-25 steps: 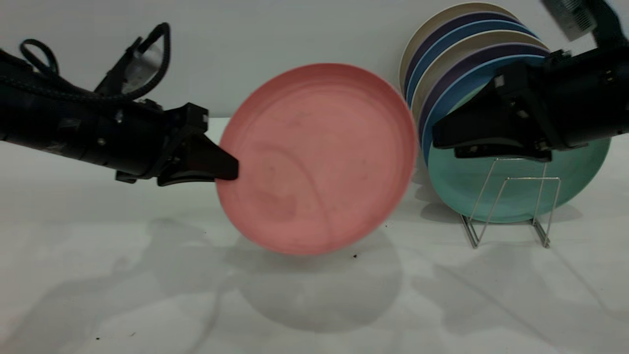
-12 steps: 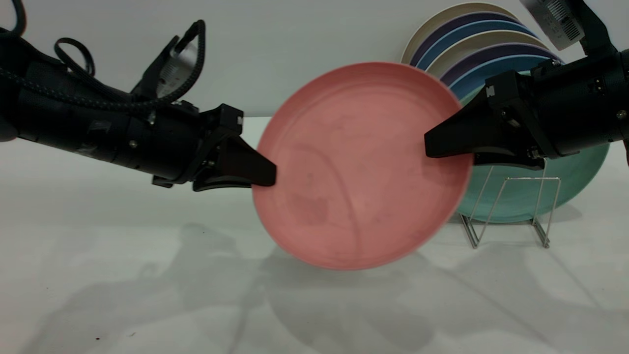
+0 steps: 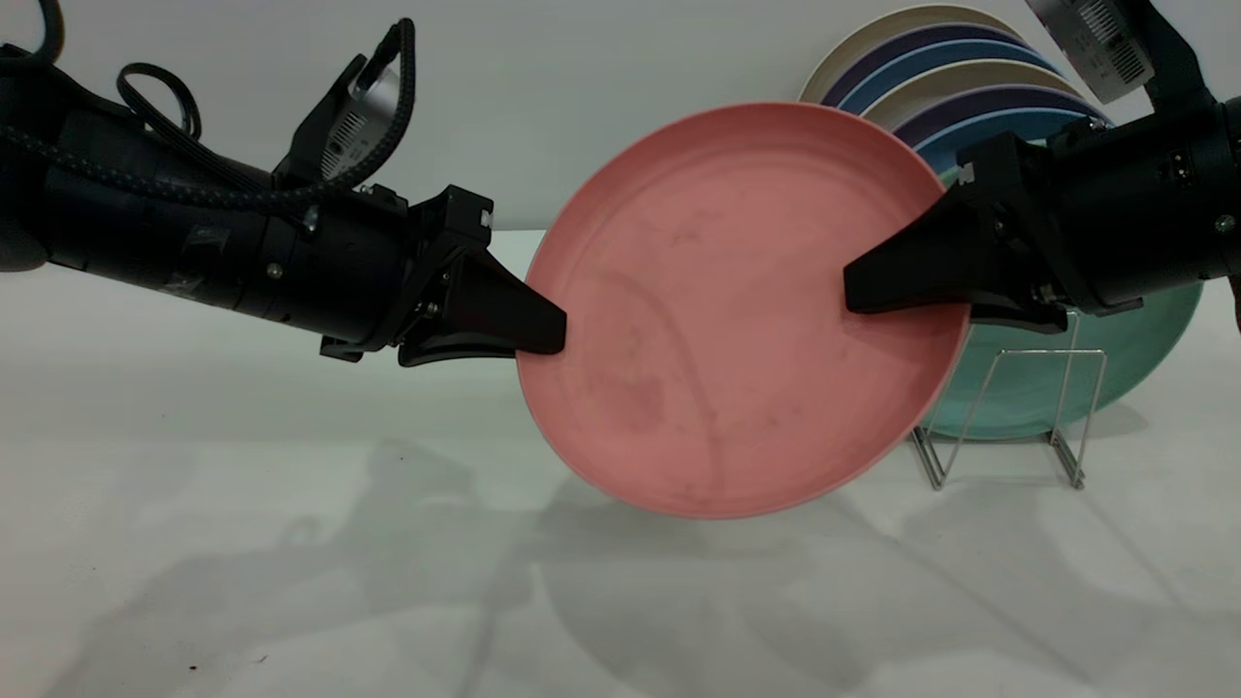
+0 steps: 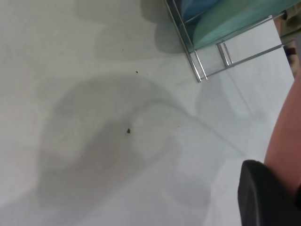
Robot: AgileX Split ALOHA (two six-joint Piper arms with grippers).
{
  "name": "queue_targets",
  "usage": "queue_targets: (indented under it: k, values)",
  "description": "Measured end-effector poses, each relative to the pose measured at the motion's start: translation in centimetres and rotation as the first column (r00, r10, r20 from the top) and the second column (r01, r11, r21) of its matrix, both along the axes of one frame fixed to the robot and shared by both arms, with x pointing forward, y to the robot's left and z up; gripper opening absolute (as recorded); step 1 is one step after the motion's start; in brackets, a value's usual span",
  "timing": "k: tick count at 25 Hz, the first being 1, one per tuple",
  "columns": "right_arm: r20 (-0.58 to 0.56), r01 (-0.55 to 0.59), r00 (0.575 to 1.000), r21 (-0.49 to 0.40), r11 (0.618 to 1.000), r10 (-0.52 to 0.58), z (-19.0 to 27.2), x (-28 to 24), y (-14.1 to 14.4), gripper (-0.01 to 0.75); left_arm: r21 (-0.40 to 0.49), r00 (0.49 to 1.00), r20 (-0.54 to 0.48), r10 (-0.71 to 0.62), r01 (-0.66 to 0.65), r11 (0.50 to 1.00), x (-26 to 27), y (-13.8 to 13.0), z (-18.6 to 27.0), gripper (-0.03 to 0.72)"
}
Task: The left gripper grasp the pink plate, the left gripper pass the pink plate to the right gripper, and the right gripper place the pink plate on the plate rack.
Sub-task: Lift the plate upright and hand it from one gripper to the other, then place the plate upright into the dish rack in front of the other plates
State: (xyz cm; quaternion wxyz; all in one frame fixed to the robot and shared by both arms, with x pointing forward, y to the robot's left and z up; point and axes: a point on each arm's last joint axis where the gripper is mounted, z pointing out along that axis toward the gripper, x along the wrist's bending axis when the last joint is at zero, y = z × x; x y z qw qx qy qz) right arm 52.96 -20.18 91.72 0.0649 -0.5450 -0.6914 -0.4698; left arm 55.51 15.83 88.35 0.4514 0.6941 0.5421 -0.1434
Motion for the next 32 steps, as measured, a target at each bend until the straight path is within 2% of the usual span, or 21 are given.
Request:
queue_targets:
  k: [2, 8, 11, 19, 22, 27, 29, 32]
  values:
    - [-0.006, 0.018, 1.0, -0.019, 1.0, -0.018, -0.2, 0.1, -0.2, 0.083, -0.018, 1.0, 0.001, -0.009, 0.009, 1.0, -0.1, -0.1, 0.2, 0.016]
    - [-0.009, 0.026, 1.0, -0.025, 0.999, -0.026, -0.2, 0.1, -0.3, 0.082, -0.05, 1.0, 0.004, -0.027, 0.027, 0.998, -0.1, -0.1, 0.4, 0.041]
    - [-0.009, 0.029, 1.0, -0.031, 0.999, -0.029, -0.3, 0.2, -0.3, 0.082, -0.069, 0.999, 0.005, -0.041, 0.041, 0.997, -0.2, -0.2, 0.5, 0.102]
    - [-0.001, 0.003, 1.0, -0.018, 1.0, -0.003, -0.1, 0.0, -0.1, 0.082, -0.133, 0.998, 0.003, -0.062, 0.062, 0.989, -0.3, 0.2, 1.1, 0.522]
    - [-0.001, 0.001, 1.0, -0.018, 1.0, -0.001, -0.2, 0.0, -0.1, 0.082, -0.121, 0.999, 0.008, -0.053, 0.053, 0.991, -0.1, 1.0, 1.4, 0.614]
    - [0.022, -0.001, 1.0, -0.069, 0.998, 0.003, -0.4, 0.1, -0.3, 0.082, -0.055, 0.999, -0.005, -0.051, 0.051, 0.997, 0.0, 3.4, 1.9, 0.623]
    - [0.05, -0.018, 0.998, -0.13, 0.991, 0.024, -0.6, 0.1, -0.6, 0.082, -0.005, 0.999, -0.024, -0.037, 0.037, 0.999, 0.1, 4.7, 1.9, 0.606]
    - [0.11, -0.086, 0.987, -0.258, 0.962, 0.117, -0.7, 0.0, -1.0, 0.082, 0.078, 0.998, -0.065, 0.008, -0.003, 0.997, 0.2, 6.8, 1.6, 0.585]
